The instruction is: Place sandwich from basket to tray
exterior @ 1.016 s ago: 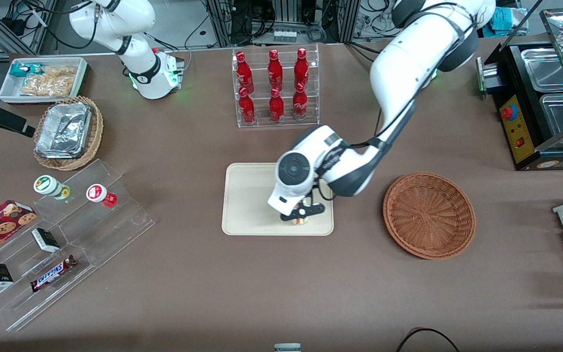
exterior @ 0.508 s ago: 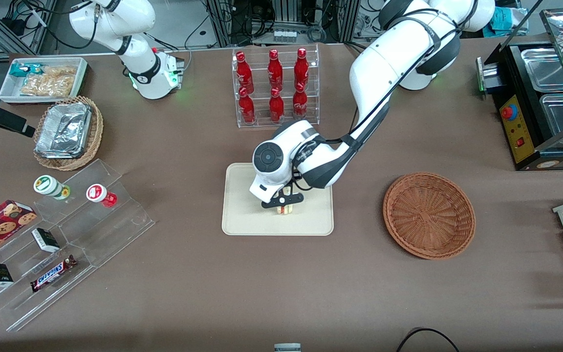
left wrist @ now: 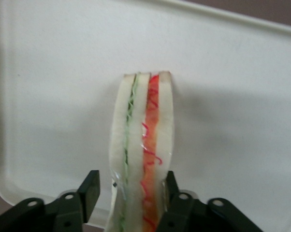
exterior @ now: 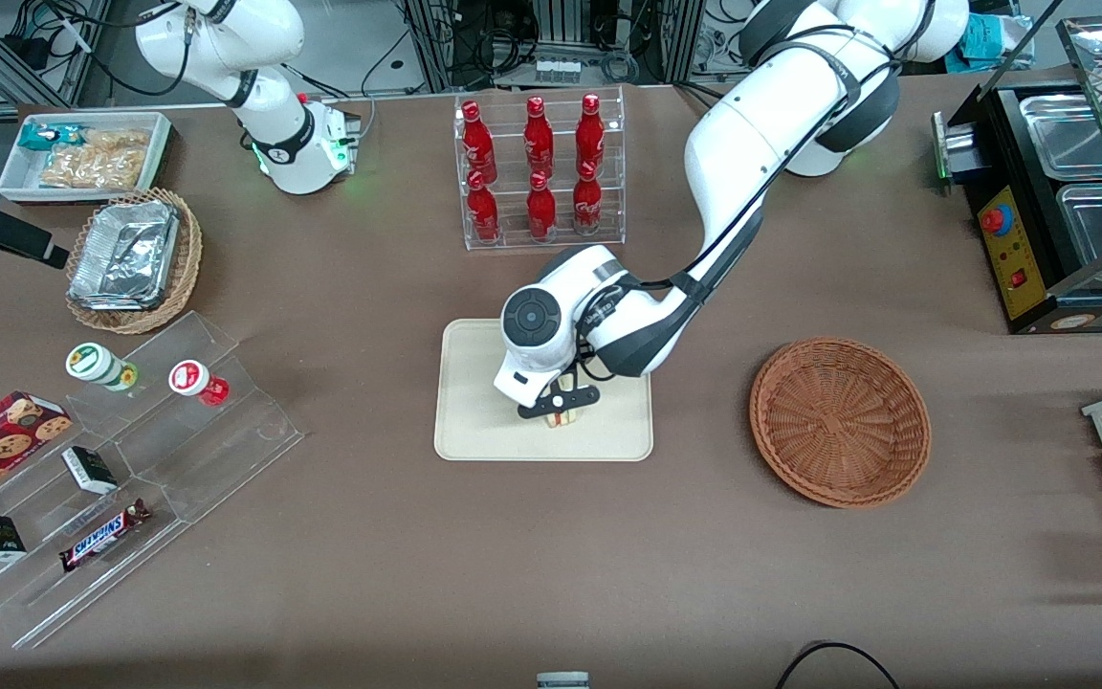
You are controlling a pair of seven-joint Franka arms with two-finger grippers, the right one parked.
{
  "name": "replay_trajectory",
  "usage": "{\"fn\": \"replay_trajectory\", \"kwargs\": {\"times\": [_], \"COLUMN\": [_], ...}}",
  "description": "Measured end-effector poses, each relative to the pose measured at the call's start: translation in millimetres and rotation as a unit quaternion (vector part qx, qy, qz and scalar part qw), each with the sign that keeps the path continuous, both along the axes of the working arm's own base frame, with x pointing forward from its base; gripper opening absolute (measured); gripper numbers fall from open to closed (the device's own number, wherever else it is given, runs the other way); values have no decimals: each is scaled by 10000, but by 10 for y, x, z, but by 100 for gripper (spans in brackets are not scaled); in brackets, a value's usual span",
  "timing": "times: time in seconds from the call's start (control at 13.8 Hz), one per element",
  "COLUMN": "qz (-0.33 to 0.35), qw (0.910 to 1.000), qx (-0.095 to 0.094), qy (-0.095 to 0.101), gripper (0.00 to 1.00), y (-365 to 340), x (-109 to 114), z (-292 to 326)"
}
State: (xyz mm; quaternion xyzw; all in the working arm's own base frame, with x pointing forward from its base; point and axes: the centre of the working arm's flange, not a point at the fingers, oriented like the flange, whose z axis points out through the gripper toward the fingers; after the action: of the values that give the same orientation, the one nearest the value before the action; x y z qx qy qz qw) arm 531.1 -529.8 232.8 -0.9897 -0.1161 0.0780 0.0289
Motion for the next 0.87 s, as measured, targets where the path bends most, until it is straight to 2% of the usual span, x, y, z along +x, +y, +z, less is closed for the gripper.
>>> {"fn": "replay_trajectory", "kwargs": {"times": [0.22, 0.29, 0.44, 0.51, 0.58, 0.73, 0.87], "qz": [213, 290, 535, 749, 883, 817, 668], "qw": [9995, 9991, 9966, 9939, 9921, 9937, 9960], "qx": [17, 29, 233, 343, 405, 440, 411], "qy": [-211, -309, -582, -738, -800, -634, -437], "gripper": [97, 100, 100, 100, 100, 100, 100], "y": [167, 251, 574, 872, 1248, 2096, 2919], "x": [242, 340, 600, 796, 994, 1290, 1462], "z": [167, 329, 751, 1032, 1326, 1823, 2188]}}
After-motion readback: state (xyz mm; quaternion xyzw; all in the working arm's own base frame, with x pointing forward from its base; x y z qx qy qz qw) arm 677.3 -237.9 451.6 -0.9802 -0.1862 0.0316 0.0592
